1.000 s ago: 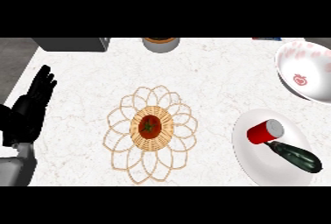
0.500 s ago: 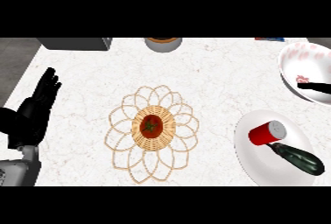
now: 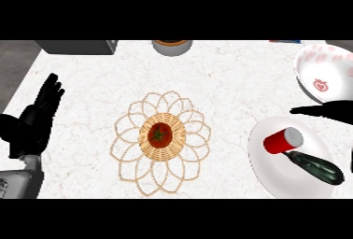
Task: Pick the eggplant from the plate and place it in the bowl
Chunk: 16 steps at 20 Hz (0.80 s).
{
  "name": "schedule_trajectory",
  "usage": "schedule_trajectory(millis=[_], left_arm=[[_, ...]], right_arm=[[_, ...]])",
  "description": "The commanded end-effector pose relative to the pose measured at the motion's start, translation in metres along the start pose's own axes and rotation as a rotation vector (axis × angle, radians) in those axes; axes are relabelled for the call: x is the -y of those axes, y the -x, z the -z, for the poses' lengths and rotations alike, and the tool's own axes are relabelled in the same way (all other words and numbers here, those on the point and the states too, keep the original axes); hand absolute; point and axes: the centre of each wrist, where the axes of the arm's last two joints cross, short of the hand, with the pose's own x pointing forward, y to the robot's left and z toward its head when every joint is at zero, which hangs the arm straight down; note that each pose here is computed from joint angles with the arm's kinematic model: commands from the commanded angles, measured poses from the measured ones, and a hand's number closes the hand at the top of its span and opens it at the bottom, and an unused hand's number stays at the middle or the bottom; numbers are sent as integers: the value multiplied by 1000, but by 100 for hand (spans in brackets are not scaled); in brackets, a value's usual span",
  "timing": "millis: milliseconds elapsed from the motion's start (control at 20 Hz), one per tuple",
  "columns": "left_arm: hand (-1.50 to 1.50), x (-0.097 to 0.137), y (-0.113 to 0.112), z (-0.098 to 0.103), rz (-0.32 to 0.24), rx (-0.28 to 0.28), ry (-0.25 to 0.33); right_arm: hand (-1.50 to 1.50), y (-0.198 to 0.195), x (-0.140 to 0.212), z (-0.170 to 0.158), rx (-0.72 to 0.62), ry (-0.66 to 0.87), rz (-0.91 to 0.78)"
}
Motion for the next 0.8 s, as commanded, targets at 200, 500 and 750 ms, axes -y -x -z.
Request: schedule_trajectory(millis=[200,500,750], left_arm=[[0,-2,-12,12,-4,6,-22],[0,6,-7,6,1,-22,-16],[0,-8,-24,-10,4,0,-29]], right_arm=[[-150,10,-19,21,-27,-142,-97],[-150,-3,-14,7,-3,15,-188],[-150,-4,-41,30,10,-3,-148]])
